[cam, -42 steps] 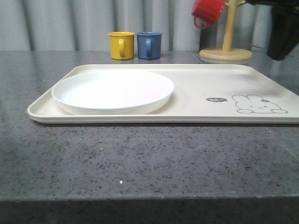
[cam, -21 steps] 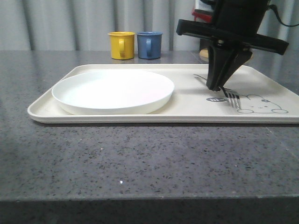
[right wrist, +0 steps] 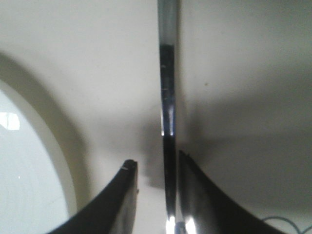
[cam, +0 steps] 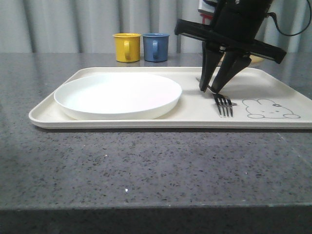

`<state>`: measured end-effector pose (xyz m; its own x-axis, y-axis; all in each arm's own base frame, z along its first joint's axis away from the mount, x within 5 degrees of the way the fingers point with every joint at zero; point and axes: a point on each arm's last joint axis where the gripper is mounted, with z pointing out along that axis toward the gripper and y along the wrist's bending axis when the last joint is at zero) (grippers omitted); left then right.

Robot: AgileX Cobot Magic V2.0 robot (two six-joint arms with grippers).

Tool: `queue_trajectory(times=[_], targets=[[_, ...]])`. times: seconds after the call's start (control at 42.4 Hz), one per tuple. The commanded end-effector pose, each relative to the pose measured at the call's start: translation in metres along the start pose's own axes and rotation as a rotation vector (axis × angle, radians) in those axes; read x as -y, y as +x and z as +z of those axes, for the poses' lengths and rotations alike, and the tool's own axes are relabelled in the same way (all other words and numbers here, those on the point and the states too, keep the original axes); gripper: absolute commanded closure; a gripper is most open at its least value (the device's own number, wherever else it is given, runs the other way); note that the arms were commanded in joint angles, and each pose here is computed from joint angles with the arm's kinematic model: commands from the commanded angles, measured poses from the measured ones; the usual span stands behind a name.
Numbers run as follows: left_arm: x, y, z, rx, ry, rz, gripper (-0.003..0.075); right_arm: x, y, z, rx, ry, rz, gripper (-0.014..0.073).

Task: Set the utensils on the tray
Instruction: 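Lower the fork onto the tray beside the plate and release it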

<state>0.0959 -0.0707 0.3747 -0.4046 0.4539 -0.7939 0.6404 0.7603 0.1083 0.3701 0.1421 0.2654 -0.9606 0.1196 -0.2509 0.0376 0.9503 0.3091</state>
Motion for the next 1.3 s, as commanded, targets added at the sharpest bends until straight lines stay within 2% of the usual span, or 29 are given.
queue_trajectory(times=[0.0,0.118,0.212,0.306,0.401,0.495,0.66,0.825,0.943,1.272], targets=[[0.000,-0.012,-0.006,0.100,-0.002,-0.007,0.0352,-0.010,-0.008,-0.031,0.125,-0.065,-0.010,0.0265],[0.000,-0.012,-0.006,0.100,-0.002,-0.007,0.0352,-0.013,-0.007,-0.050,0.193,-0.085,-0.084,0.0270],[0.000,-0.012,-0.006,0.100,-0.002,-0.007,0.0352,-0.014,-0.002,-0.075,0.249,-0.077,-0.202,0.0270],[0.000,-0.012,-0.006,0.100,-0.002,-0.007,0.0352,-0.007,0.008,-0.099,0.265,-0.002,-0.308,0.0270],[0.000,-0.012,-0.006,0.100,-0.002,-0.007,0.0352,0.007,0.021,-0.117,0.274,0.081,-0.354,0.0270],[0.000,-0.012,-0.006,0.100,-0.002,-0.007,0.0352,0.030,0.034,-0.126,0.280,0.148,-0.337,0.0270],[0.000,-0.012,-0.006,0.100,-0.002,-0.007,0.0352,0.085,0.052,-0.130,0.272,0.224,-0.216,0.0270],[0.000,-0.012,-0.006,0.100,-0.002,-0.007,0.0352,0.135,0.058,-0.121,0.204,0.295,-0.081,0.0270],[0.000,-0.012,-0.006,0.100,-0.002,-0.007,0.0352,0.151,0.057,-0.117,0.179,0.314,-0.030,0.0270],[0.000,-0.012,-0.006,0.100,-0.002,-0.007,0.0352,0.171,0.047,-0.094,0.094,0.401,-0.096,0.0270]])
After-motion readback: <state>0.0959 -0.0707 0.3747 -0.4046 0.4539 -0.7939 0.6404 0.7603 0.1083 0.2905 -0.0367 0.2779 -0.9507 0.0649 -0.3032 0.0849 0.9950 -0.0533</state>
